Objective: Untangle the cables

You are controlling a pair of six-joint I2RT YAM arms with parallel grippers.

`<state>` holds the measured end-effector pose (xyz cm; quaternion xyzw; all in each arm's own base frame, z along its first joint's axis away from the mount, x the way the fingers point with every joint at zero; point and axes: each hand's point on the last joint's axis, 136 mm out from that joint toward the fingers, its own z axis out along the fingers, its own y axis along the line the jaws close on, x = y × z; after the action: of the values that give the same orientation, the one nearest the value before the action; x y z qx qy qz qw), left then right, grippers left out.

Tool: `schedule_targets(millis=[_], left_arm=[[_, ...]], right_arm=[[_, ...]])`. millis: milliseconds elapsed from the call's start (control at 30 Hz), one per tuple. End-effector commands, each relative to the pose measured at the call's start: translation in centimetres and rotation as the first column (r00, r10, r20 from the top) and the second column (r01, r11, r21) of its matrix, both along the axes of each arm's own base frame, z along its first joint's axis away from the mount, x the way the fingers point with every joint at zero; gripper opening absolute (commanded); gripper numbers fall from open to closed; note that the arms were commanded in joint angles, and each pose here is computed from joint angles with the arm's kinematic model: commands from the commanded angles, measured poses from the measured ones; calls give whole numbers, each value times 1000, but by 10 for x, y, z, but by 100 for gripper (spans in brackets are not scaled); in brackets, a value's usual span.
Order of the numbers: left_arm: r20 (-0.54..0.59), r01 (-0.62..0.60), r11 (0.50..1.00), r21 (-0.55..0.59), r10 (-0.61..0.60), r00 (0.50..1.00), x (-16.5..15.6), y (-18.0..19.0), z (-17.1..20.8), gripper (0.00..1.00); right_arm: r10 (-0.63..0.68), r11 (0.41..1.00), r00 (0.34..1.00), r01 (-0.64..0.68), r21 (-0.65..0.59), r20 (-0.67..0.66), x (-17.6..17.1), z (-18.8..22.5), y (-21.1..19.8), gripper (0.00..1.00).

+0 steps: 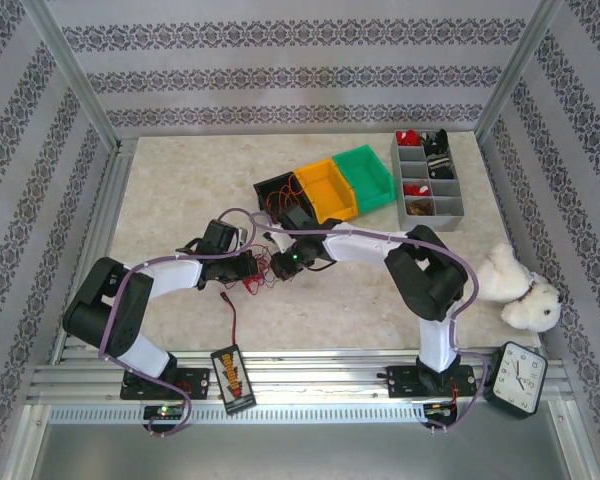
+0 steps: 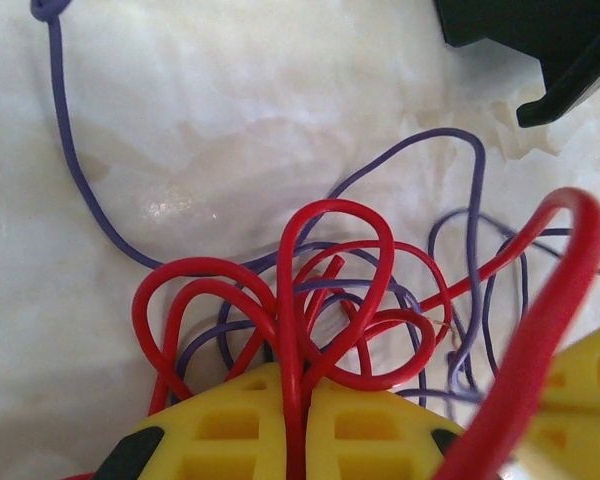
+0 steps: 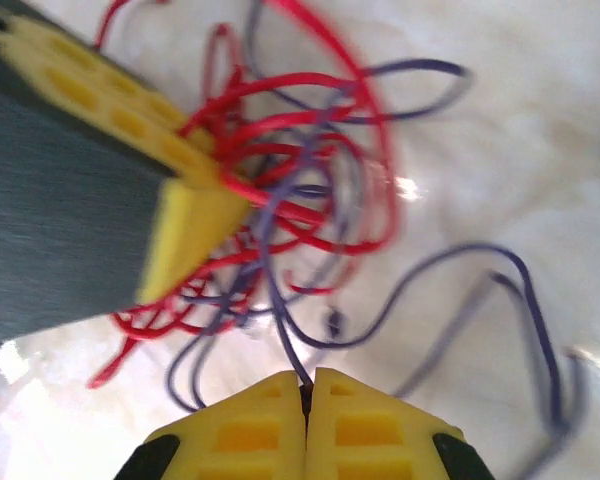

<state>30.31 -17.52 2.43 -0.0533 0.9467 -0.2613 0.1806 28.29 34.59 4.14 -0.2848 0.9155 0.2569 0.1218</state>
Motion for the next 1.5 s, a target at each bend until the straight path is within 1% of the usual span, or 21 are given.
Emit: schedule_targets(millis=[0,67,100,133,200,233,333,400,433,600,700,767,933,1000,1033,1067,1167,1233,1333,1400,1467], left_arm=[[-80,-20,992,125,30,996,-12,18,-24,0],[-89,-41,986,164,56,994,-12,26,-28,0],[-93,-53,982,183,71,993,-12,29,-31,0],[-99,-64,977,202,85,991,-12,33,-33,0],[-111,-85,966,246,116,987,-12,40,-38,0],[-117,-95,959,267,130,985,-12,44,-40,0],[-125,-125,943,307,170,977,-11,52,-44,0],[-126,-130,940,315,178,976,-10,53,-45,0],[-126,-135,938,320,184,975,-10,54,-45,0],[-134,-166,920,354,225,965,-13,64,-48,0],[-132,-212,892,400,285,949,-16,79,-48,0],[-127,-251,873,419,330,935,-17,89,-48,0],[-110,-353,840,411,430,896,-18,106,-46,0],[-100,-401,823,402,475,874,-18,113,-44,0],[-94,-418,820,390,487,868,-18,115,-44,0],[-90,-422,825,377,486,870,-16,114,-43,0],[-95,-394,849,352,451,888,-10,107,-42,0],[-112,-373,860,347,433,894,-9,103,-46,0],[-134,-353,871,341,417,899,-7,99,-51,0],[-143,-350,875,336,415,899,-6,97,-54,0],[-147,-355,877,323,417,897,-4,94,-55,0]], right_arm=[[-264,961,958,271,-51,107,40,13,-56,0],[-450,880,875,468,-82,177,58,20,-106,0],[-548,814,811,574,-92,205,62,23,-134,0],[-646,731,731,675,-96,221,65,26,-164,0],[-788,571,578,815,-96,215,60,27,-214,0],[-845,492,498,867,-83,195,57,27,-234,0],[-946,288,294,956,-58,137,43,24,-281,0],[-977,177,182,983,-48,114,33,21,-305,0],[-985,133,137,990,-42,103,28,20,-315,0],[-996,-1,0,1000,-10,94,19,27,-355,0],[-994,-69,-69,998,6,89,13,32,-379,0],[-990,-108,-109,994,23,86,10,36,-393,0],[-976,-201,-206,977,65,75,0,49,-425,0],[-972,-217,-222,973,81,71,-2,54,-432,0],[-976,-201,-208,975,96,70,0,57,-432,0],[-981,-170,-179,979,115,75,4,63,-430,0],[-996,-20,-36,983,184,84,23,87,-411,0],[-988,123,94,961,248,123,36,113,-385,0],[-947,307,250,887,345,201,49,162,-341,0],[-920,384,307,828,408,242,53,196,-317,0],[-895,443,344,765,467,285,57,232,-297,0]])
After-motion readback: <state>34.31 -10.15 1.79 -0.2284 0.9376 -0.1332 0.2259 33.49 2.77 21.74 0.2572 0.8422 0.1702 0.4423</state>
